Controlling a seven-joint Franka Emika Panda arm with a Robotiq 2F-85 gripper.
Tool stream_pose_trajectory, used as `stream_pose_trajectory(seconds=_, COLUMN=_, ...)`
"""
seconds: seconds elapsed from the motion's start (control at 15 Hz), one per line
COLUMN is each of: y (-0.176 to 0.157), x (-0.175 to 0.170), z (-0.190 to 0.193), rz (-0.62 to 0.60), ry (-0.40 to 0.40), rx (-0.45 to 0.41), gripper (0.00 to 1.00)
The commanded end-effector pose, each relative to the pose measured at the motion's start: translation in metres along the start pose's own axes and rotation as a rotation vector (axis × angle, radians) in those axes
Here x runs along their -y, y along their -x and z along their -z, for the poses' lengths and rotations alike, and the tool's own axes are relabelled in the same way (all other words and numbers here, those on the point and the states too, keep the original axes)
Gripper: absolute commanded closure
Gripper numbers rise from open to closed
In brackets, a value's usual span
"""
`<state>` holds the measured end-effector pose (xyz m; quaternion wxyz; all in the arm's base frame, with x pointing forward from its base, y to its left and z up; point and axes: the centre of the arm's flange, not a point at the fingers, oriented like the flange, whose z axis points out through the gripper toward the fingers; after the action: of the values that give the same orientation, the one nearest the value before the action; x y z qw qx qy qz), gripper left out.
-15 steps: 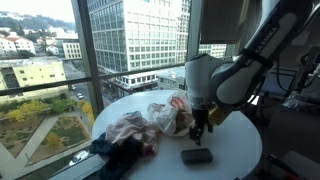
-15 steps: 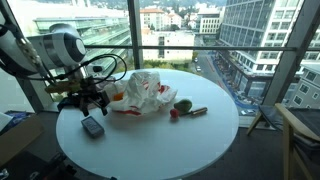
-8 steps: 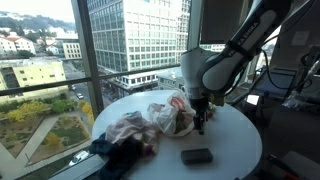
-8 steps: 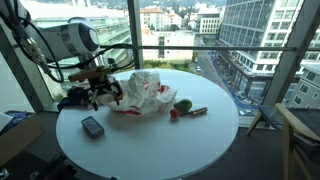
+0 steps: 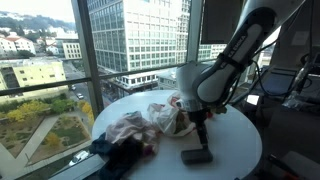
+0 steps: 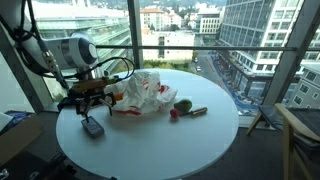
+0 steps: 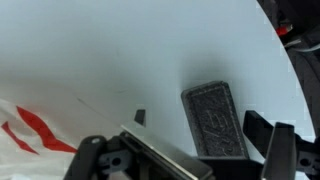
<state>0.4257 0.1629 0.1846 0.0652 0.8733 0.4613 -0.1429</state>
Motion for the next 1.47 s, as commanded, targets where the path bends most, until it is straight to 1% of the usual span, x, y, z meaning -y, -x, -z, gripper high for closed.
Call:
stream_pose_trajectory(seconds=0.0, y=-0.018, x=0.003, z=-0.013, rz=0.046, ry=-0.023, rx=-0.008, gripper=0.0)
stream_pose_trajectory(seconds=0.33, y=-0.033, x=0.007, z=-0.038, rz=0.031, ry=-0.041, rx=-0.002, gripper=0.0)
stream_pose_trajectory(seconds=0.6, y=-0.039, x=0.008, z=-0.045, rz=0.031, ry=-0.056, rx=0.009, gripper=0.0)
stream_pose_trajectory(seconds=0.67, y=-0.04, x=0.009, z=-0.045, rz=0.023, ry=-0.046, rx=0.007, gripper=0.0)
stream_pose_trajectory(seconds=0.73, y=-0.041, x=0.009, z=-0.045, rz=0.018, ry=-0.049, rx=0.01, gripper=0.25)
stream_pose_trajectory(seconds=0.8, y=-0.042, x=0.009, z=-0.045, rz=0.014, ry=-0.053, rx=0.014, gripper=0.25)
stream_pose_trajectory(seconds=0.93, y=-0.043, x=0.008, z=-0.045, rz=-0.009, ry=-0.067, rx=0.029, gripper=0.42)
stream_pose_trajectory(seconds=1.07, y=-0.044, x=0.006, z=-0.041, rz=-0.073, ry=-0.058, rx=0.039, gripper=0.57)
stream_pose_trajectory(seconds=1.13, y=-0.044, x=0.007, z=-0.034, rz=-0.124, ry=-0.044, rx=0.046, gripper=0.64)
stream_pose_trajectory(seconds=1.2, y=-0.043, x=0.007, z=-0.027, rz=-0.204, ry=-0.032, rx=0.057, gripper=0.68)
stream_pose_trajectory(seconds=1.33, y=-0.04, x=0.008, z=-0.011, rz=-0.312, ry=-0.018, rx=0.052, gripper=0.68)
stream_pose_trajectory(seconds=1.4, y=-0.039, x=0.009, z=-0.001, rz=-0.367, ry=-0.027, rx=0.058, gripper=0.68)
